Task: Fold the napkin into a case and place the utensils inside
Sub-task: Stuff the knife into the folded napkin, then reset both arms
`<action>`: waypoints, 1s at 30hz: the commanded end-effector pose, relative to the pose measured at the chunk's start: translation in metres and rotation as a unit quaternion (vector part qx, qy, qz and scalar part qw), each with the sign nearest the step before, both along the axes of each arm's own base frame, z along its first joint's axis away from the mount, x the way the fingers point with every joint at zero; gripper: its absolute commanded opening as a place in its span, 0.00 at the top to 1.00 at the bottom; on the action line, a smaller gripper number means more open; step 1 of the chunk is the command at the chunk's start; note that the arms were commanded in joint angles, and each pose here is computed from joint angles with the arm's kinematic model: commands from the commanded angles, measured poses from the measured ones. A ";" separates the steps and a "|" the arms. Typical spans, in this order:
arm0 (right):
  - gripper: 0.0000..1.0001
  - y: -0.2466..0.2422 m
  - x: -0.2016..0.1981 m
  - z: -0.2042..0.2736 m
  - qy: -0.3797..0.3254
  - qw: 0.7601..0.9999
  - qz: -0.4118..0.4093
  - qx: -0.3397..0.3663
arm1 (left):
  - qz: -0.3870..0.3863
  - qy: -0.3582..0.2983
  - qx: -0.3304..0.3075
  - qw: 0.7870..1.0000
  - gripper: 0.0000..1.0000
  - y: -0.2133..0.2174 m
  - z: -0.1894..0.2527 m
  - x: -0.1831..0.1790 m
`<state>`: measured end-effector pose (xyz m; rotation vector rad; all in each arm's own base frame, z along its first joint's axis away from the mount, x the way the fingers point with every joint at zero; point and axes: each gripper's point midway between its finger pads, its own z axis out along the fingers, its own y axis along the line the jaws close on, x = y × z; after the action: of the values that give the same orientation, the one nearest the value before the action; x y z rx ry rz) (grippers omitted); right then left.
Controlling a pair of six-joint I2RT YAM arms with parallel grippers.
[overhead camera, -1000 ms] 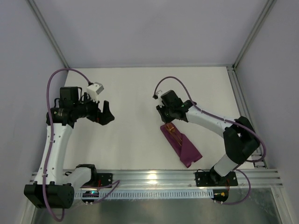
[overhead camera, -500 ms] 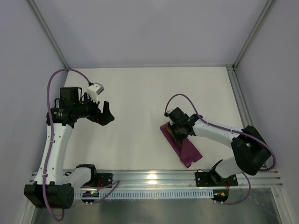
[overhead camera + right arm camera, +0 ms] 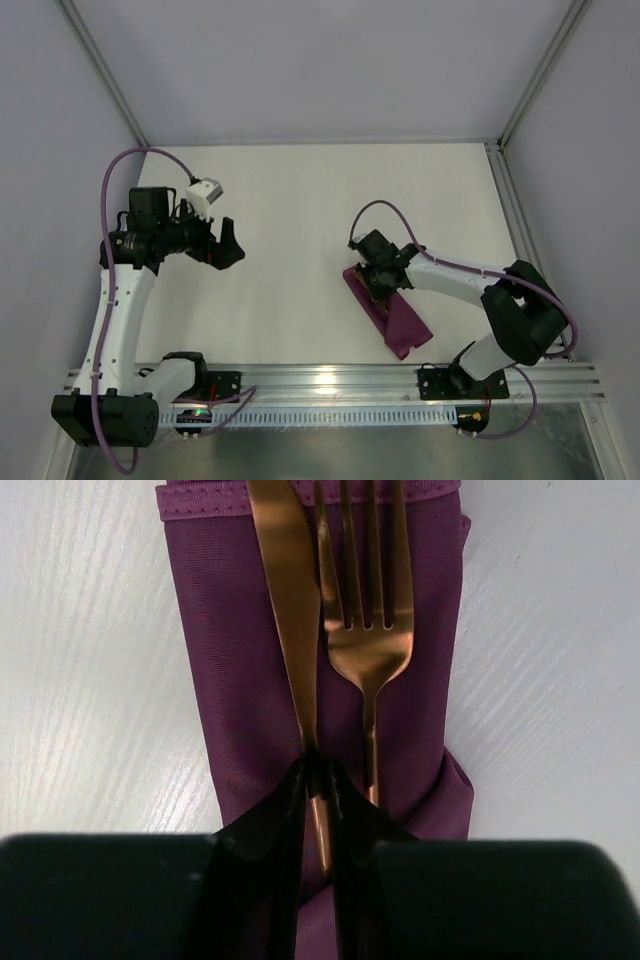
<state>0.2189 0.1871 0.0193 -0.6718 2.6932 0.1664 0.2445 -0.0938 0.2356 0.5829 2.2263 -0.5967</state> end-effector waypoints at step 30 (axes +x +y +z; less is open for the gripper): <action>0.01 -0.058 0.126 0.150 -0.190 0.964 -0.155 0.100 | 0.082 -0.028 0.080 0.993 0.01 0.038 -0.005 0.016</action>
<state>0.3192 0.1662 0.1419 -0.3115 2.4048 0.2435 0.2512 -0.0781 0.2285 0.5417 2.2666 -0.4821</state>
